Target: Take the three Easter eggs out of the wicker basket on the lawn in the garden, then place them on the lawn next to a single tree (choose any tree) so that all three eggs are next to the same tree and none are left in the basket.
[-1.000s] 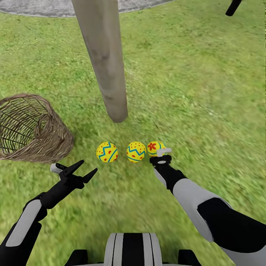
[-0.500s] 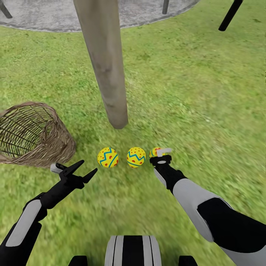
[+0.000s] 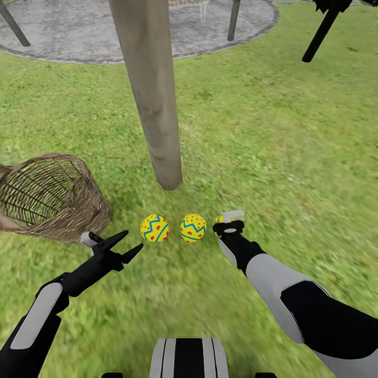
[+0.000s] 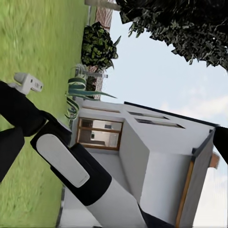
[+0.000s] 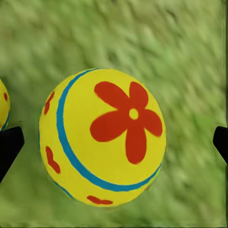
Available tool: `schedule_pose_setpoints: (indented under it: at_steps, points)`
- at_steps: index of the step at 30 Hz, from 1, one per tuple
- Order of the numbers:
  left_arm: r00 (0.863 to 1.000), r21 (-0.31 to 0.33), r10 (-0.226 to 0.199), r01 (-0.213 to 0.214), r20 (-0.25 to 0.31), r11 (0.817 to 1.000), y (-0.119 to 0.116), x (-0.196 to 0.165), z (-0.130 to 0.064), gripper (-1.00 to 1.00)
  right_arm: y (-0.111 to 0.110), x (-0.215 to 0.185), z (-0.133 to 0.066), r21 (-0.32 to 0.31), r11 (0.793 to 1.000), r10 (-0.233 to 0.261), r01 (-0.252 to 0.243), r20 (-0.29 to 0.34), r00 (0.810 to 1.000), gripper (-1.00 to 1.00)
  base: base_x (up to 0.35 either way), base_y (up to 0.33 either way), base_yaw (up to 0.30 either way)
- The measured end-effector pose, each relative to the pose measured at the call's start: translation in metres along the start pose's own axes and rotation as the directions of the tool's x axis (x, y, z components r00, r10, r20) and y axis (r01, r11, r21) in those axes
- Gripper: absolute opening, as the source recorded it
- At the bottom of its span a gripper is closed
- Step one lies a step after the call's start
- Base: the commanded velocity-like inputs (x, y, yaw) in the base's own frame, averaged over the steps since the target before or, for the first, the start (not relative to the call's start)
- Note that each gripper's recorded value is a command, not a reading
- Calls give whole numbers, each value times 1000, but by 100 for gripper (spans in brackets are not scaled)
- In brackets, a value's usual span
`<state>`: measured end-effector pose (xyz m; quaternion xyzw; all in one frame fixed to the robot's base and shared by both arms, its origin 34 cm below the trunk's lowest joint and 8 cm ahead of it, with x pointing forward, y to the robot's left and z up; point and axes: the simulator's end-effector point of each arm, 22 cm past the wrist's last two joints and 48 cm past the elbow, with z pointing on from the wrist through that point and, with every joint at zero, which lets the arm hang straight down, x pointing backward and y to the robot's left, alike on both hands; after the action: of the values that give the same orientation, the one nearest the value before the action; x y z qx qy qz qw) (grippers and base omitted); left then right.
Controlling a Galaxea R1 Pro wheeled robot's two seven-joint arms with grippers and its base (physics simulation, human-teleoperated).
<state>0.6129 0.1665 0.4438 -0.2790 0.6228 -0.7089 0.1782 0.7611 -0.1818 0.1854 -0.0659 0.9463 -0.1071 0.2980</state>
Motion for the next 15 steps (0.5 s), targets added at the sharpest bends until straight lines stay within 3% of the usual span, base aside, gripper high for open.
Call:
schedule_pose_setpoints:
  at_steps: [4, 13, 15]
  points:
    - [1000, 6, 12, -12, -6, 1000, -8, 1, 1, 100, -3, -10, -6, 3, 1000, 3, -3, 15, 1000, 100, -309, 0, 0]
    - [999, 23, 49, -49, -4, 999, -30, -1, -1, 100, -9, -32, -22, 5, 1000, 11, -11, 47, 999, 100, -9, 0, 0]
    - [998, 18, 62, -62, -4, 998, -34, -4, -4, 100, -13, -25, -24, 8, 1000, -4, 4, 4, 1000, 100, 0, 0, 0]
